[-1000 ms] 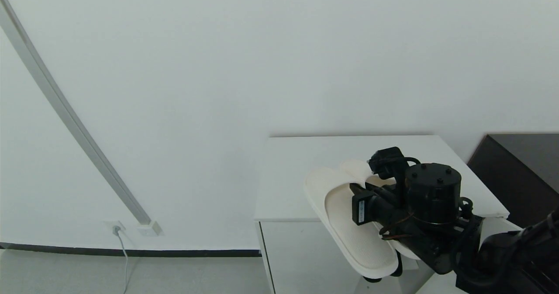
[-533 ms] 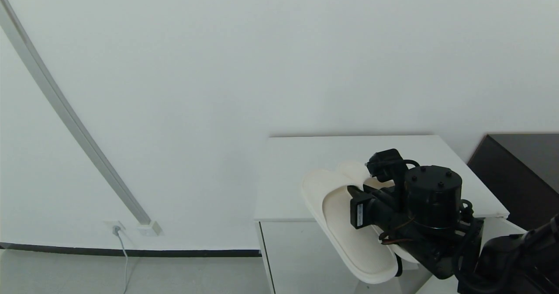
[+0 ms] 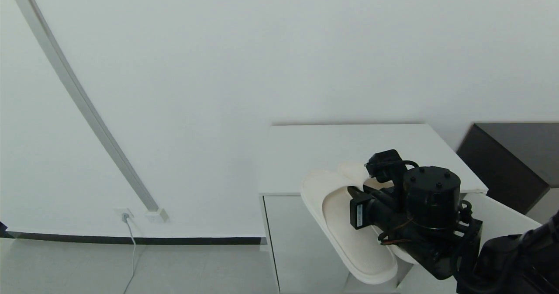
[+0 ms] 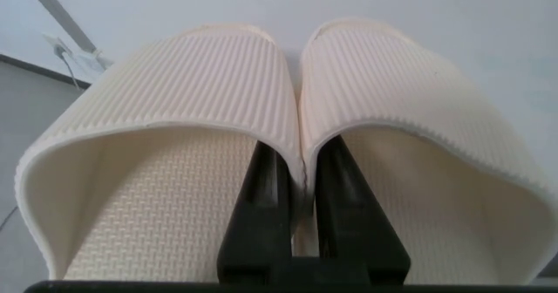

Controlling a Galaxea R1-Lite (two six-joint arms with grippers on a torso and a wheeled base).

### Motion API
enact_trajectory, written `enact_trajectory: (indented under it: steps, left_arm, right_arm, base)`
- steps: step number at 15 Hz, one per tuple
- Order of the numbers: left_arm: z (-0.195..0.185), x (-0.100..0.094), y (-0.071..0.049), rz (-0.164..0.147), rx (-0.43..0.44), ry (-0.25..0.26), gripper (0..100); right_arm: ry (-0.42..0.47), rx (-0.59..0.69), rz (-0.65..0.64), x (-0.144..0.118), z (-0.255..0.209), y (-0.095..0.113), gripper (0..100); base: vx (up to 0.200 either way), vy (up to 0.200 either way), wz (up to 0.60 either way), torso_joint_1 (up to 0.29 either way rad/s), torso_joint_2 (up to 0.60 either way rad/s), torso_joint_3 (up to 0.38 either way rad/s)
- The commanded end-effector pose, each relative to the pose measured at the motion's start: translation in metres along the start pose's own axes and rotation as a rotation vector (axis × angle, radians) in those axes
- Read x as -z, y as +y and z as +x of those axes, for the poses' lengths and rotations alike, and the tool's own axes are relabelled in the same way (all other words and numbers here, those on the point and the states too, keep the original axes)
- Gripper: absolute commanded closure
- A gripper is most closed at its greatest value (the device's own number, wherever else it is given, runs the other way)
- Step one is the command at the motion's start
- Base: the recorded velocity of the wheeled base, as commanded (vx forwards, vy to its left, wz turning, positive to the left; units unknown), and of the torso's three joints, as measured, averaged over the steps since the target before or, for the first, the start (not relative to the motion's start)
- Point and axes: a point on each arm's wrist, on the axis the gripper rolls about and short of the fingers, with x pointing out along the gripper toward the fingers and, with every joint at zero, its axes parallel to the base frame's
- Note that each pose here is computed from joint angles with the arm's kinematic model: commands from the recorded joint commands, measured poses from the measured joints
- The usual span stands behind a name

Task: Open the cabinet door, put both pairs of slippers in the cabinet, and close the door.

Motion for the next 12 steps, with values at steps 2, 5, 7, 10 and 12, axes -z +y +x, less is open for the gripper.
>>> enact_trajectory:
  steps: [2,5,7,10,12]
  left_arm:
    - [0.0001,0.0,0.0,0.0,0.0,0.001,100]
    - [0.0001,0.0,0.0,0.0,0.0,0.001,100]
    - [0.0001,0.0,0.0,0.0,0.0,0.001,100]
    - [0.0001,0.0,0.0,0.0,0.0,0.001,100]
    - [0.0001,0.0,0.0,0.0,0.0,0.001,100]
  right_arm:
    - [0.004,-0.001,-0.002,0.0016,0.0006,0.0007,100]
    - [0.002,-0.001,-0.001,0.0008,0.0009,0.0009,100]
    - [0.002,0.0,-0.001,0.0008,0.0009,0.0008,100]
    - [0.003,0.0,-0.003,0.0012,0.0007,0.0007,100]
    - [0.007,0.001,-0.004,0.0022,0.0013,0.0009,100]
  base:
    - [-0.2,0.0,0.0,0.002,0.0,-0.002]
    - [-0.067,0.0,0.0,0.001,0.0,0.001]
    - [0.0,0.0,0.0,0.0,0.0,0.0]
    - [0.0,0.0,0.0,0.0,0.0,0.0]
    - [0.0,0.0,0.0,0.0,0.0,0.0]
